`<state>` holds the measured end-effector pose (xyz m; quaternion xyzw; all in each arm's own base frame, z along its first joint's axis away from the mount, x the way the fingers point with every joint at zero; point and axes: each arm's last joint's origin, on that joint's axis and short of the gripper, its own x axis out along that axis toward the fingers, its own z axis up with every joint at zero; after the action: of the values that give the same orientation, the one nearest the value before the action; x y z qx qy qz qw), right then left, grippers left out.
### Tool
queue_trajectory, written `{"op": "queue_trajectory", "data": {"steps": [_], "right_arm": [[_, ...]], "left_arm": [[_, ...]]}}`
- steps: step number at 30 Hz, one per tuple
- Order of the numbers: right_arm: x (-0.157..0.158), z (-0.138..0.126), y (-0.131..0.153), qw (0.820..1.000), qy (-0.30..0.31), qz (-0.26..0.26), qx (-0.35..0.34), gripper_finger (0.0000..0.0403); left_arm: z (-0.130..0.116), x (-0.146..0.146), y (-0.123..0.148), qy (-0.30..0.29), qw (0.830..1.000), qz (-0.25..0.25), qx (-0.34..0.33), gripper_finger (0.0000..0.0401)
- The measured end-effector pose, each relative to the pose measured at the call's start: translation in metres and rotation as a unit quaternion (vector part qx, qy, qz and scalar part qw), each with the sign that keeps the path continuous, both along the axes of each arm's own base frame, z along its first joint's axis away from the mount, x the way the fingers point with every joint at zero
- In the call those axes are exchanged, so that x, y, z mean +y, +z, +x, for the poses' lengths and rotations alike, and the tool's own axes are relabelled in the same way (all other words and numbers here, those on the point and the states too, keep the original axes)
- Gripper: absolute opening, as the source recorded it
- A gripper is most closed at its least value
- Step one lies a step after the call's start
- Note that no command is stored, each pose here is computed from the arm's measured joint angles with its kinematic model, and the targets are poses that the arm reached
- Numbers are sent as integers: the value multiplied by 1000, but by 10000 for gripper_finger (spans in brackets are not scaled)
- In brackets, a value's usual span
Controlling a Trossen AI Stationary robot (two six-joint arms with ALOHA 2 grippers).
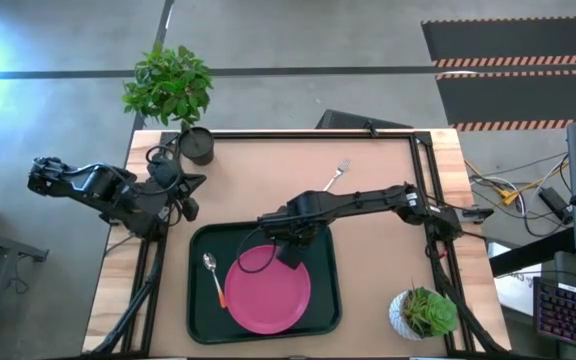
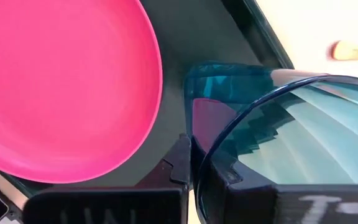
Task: Pick and place plate/cup/fork/spoon on tray
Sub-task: Put the blue cup into the black tray
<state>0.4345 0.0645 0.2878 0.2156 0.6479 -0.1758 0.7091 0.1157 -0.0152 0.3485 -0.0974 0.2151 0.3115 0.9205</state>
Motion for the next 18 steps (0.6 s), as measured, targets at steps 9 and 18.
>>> {"op": "queue_trajectory", "data": {"steps": [9, 18], "right_arm": [[0, -1, -18, 999, -3, -5, 31, 8], [0, 1, -17, 1000, -3, 0, 20, 8]], "left_arm": [[0, 0, 0, 0, 1000, 0, 1, 0], [0, 0, 0, 0, 1000, 0, 0, 0]]}}
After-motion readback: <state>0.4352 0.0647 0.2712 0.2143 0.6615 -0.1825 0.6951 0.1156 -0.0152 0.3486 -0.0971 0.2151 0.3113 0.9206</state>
